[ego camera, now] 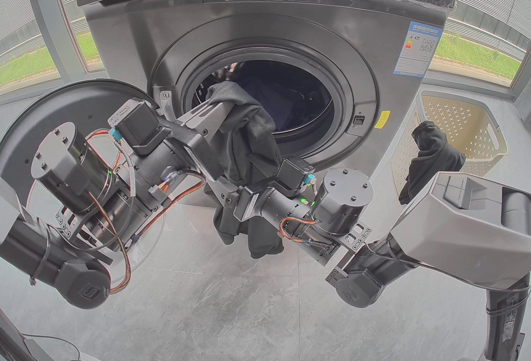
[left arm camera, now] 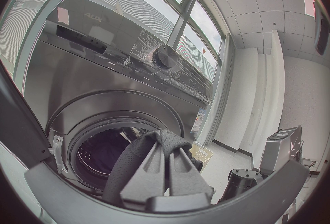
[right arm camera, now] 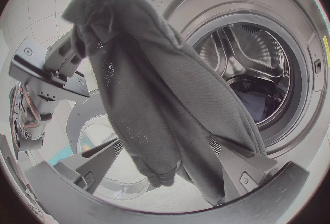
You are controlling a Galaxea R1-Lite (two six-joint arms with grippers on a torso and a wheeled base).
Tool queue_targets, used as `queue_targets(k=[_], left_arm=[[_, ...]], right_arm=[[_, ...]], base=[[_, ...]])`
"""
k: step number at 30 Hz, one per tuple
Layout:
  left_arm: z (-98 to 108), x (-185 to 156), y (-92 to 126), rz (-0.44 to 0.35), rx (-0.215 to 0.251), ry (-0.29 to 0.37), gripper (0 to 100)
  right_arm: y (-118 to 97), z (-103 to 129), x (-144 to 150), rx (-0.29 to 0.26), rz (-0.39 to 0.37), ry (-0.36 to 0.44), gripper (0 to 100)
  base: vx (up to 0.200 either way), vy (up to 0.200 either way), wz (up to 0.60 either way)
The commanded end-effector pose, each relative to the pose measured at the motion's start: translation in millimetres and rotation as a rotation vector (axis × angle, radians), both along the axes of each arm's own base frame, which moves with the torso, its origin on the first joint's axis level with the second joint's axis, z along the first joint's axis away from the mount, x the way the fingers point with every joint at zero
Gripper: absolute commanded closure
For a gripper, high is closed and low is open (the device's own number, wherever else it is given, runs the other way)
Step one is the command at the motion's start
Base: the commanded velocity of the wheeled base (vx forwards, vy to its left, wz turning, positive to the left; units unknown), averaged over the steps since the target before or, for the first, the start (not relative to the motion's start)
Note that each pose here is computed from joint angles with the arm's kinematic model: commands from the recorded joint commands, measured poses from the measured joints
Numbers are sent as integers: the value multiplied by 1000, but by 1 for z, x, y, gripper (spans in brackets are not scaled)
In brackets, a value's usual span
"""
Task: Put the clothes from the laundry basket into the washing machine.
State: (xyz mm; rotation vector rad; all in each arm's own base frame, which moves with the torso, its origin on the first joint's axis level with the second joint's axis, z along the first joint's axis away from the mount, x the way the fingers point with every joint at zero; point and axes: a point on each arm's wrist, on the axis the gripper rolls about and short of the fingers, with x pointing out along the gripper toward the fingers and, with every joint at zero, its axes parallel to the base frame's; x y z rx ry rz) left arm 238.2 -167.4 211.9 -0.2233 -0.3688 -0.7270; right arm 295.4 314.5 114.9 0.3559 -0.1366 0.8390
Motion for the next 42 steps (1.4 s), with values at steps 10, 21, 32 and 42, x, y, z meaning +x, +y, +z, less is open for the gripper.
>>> queue_targets(k=[10, 21, 32, 42], left_arm=[[-3, 0, -2, -6, 6, 7, 100], [-22, 7, -3, -7, 49, 63, 0], [-30, 29, 7, 57, 29, 100, 0], [-30, 42, 18, 103, 14, 103, 0]], right_arm=[[7, 0, 2, 15, 4, -13, 100], [1, 5, -13, 8, 19, -8, 100], [-45, 33, -39, -3, -39, 13, 100], [-68, 31, -47, -35, -68, 45, 100]], base=[[0, 0, 0], [0, 0, 0], [0, 0, 0], [0, 0, 0]])
